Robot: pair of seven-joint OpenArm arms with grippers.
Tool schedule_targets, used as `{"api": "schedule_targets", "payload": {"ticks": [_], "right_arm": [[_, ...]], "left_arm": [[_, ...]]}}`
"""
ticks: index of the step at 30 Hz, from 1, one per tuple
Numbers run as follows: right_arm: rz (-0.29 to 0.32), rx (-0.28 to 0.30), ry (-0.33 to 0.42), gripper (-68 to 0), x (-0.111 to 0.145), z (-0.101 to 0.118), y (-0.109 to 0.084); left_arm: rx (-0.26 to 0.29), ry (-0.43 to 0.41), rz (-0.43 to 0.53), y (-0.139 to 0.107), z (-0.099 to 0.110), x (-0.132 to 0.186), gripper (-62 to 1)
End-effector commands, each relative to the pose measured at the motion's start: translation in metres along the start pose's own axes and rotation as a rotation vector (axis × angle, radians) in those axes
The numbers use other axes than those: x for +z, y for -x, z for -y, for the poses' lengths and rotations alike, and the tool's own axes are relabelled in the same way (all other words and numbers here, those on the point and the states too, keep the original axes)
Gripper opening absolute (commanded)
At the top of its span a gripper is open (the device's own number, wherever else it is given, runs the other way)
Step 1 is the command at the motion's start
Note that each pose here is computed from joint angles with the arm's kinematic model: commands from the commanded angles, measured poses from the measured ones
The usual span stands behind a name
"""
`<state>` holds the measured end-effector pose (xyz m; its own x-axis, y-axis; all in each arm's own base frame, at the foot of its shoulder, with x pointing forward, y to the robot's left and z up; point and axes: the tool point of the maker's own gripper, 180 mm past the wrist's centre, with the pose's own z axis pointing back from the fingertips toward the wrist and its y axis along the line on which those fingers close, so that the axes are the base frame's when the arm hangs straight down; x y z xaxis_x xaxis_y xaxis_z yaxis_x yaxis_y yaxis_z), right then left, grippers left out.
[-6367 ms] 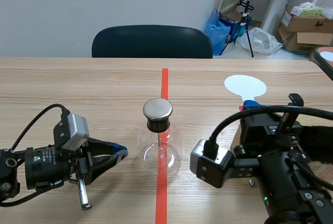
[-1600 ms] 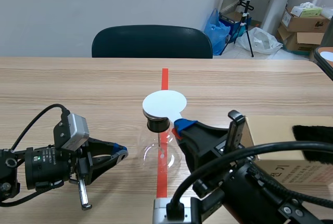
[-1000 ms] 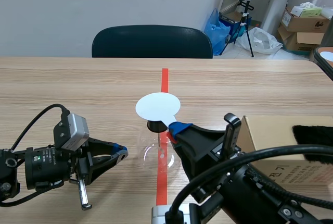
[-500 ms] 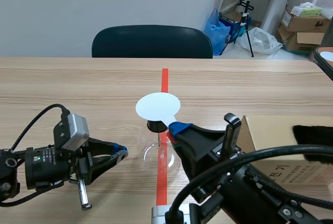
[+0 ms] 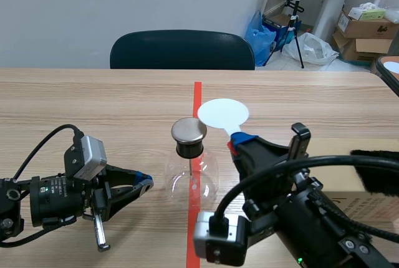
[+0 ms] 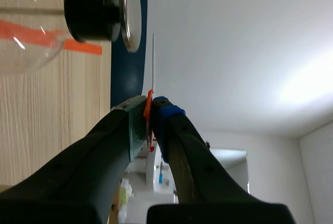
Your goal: Do the electroscope experiment
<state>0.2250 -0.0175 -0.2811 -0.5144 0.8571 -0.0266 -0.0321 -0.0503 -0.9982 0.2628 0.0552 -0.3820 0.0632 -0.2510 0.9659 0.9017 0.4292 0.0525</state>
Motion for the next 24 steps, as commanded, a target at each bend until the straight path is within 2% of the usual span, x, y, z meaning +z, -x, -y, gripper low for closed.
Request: {"api": "schedule_targets", "payload": {"ticks": [1,8,14,20,24], "right_arm": [[-0.038,0.020,0.015,-65.8,-0.001,0.004,0.011],[-0.267,0.018,0.017,-65.8,0.006,0.005,0.051],[-0.410,0.017,0.019,-65.8,0.014,0.005,0.076],[-0.484,0.016,0.019,-65.8,0.020,0.005,0.088],[-0.484,0.016,0.019,-65.8,0.020,0.005,0.088]], "left_arm": [[-0.001,-0.003,0.043,-0.011,-0.002,-0.002,-56.4],[-0.001,-0.003,0.043,-0.011,-0.002,-0.002,-56.4],[-0.001,-0.003,0.043,-0.011,-0.002,-0.002,-56.4],[-0.001,-0.004,0.042,-0.011,-0.002,-0.002,-56.4],[-0.001,-0.003,0.040,-0.010,-0.003,-0.001,-56.4]]}}
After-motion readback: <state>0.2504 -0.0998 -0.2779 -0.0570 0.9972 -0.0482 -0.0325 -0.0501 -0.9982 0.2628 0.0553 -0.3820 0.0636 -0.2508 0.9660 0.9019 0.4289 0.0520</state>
